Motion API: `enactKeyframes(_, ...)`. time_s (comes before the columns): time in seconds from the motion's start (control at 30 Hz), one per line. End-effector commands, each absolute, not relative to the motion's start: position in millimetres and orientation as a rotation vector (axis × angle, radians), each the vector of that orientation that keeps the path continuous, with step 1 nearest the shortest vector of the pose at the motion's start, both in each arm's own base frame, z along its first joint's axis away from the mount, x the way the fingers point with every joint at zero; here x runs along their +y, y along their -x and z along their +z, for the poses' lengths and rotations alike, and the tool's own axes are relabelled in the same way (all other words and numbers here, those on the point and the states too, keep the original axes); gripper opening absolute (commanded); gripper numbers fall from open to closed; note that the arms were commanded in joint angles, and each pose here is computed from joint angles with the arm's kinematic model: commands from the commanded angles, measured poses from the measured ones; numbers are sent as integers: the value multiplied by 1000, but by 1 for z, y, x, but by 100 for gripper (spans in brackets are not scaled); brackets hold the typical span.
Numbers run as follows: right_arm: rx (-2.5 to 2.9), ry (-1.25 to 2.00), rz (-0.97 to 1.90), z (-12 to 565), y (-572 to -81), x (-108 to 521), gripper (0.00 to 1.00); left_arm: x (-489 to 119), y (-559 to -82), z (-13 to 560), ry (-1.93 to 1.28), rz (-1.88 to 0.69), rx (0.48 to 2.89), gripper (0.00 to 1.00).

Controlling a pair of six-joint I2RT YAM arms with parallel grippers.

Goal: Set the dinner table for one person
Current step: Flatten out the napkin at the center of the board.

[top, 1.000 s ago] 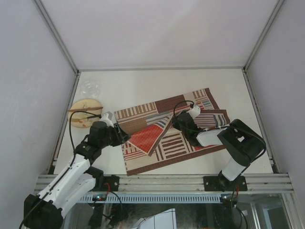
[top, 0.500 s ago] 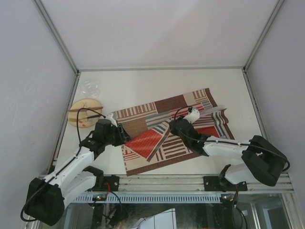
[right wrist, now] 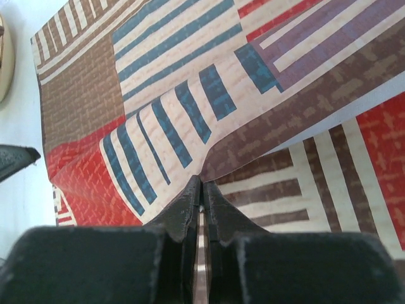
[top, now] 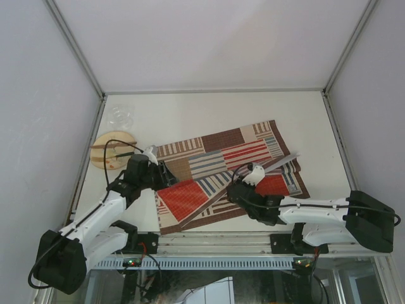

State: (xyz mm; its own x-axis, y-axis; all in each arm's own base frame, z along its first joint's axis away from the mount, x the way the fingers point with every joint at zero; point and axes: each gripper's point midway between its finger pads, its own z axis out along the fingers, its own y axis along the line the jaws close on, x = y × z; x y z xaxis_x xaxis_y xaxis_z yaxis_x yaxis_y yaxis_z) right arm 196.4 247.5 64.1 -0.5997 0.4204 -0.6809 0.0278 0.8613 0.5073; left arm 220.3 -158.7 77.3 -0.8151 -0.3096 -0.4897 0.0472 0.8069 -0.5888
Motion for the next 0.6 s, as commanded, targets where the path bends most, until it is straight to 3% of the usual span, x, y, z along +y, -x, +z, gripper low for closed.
enactKeyframes(0.0, 2139, -371, 567, 71, -185, 240, 0, -169, -236, 107, 116, -843, 2329, 44)
enactKeyframes(0.57, 2156, -337, 603, 71, -151, 248, 0, -180, -247, 115, 91, -886, 2335, 45)
